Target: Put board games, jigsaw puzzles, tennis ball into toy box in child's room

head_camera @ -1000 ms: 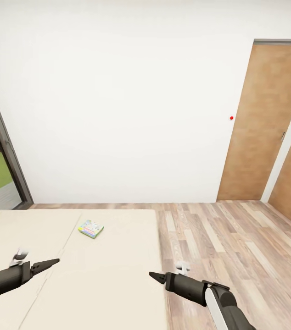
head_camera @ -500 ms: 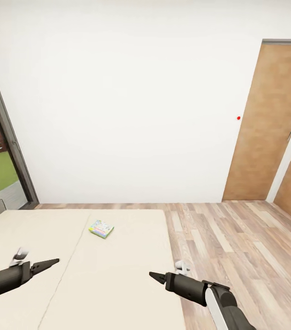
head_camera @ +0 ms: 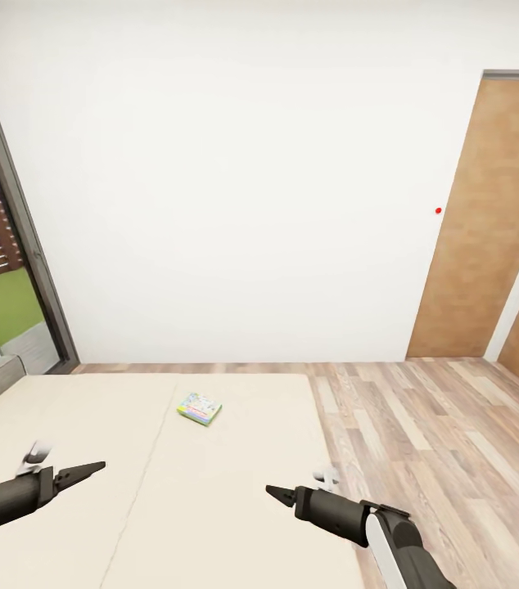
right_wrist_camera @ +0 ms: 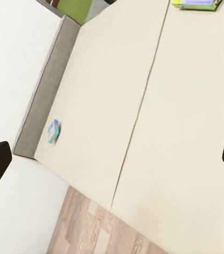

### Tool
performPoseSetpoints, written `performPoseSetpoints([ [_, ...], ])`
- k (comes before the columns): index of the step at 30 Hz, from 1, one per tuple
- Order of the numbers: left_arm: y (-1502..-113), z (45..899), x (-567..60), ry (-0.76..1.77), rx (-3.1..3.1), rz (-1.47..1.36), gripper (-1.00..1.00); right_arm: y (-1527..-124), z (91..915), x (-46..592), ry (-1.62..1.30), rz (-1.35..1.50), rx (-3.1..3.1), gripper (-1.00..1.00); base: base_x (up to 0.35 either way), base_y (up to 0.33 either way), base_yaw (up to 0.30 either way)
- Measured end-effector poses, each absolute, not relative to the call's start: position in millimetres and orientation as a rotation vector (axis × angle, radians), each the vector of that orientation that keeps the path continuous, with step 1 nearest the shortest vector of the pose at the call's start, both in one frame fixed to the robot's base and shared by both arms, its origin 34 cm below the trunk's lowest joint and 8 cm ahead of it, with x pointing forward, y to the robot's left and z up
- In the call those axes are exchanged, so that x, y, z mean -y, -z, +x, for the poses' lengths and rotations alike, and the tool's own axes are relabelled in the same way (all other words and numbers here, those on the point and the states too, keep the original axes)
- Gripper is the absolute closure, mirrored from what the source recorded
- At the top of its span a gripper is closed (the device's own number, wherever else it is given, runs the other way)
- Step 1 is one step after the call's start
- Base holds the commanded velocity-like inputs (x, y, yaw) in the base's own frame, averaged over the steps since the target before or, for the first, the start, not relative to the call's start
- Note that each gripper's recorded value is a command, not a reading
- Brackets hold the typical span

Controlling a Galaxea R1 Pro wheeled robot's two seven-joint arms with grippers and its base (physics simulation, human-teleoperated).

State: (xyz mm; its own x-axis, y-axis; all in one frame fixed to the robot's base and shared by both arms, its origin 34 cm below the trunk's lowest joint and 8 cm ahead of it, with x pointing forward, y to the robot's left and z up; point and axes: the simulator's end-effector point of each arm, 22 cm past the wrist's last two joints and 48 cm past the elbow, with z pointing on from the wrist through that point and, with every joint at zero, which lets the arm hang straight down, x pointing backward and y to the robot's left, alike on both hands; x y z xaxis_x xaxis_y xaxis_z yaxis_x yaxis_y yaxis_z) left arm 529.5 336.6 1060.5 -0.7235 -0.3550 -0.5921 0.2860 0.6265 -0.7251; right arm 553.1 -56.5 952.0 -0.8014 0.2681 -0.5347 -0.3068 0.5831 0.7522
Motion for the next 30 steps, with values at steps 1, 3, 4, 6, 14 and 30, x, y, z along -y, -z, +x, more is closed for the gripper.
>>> performPoseSetpoints([
  [1,-1060.5,529.5,-336.7,1.107,-2.107,-0.054,-1.0,-952.0,553.1,56.5,-1.203,-0.031,-2.193,-1.0,0.0,0.274,0.0],
  [3,-1060.4,529.5,-336.6,1.107,-2.108,-0.054,-1.0,-951.9,553.1,56.5,-1.202,-0.03,-2.193,-1.0,0.0,0.274,0.0],
  [4,-1060.4,529.5,-336.7,1.107,-2.108,-0.054,-1.0,-951.9,553.1,56.5,-1.202,-0.03,-2.193,-1.0,0.0,0.274,0.0],
  [6,-1060.5,529.5,-336.7,1.106,-2.107,-0.054,-1.0,-951.9,553.2,56.5,-1.202,-0.03,-2.193,-1.0,0.0,0.274,0.0],
  [14,-1060.5,529.5,-336.8,1.106,-2.107,-0.054,-1.0,-951.9,553.1,56.5,-1.202,-0.03,-2.193,-1.0,0.0,0.274,0.0],
  [30,-1060.4,529.4,-336.8,1.106,-2.107,-0.054,-1.0,-951.8,553.0,56.5,-1.203,-0.03,-2.194,-1.0,0.0,0.275,0.0],
])
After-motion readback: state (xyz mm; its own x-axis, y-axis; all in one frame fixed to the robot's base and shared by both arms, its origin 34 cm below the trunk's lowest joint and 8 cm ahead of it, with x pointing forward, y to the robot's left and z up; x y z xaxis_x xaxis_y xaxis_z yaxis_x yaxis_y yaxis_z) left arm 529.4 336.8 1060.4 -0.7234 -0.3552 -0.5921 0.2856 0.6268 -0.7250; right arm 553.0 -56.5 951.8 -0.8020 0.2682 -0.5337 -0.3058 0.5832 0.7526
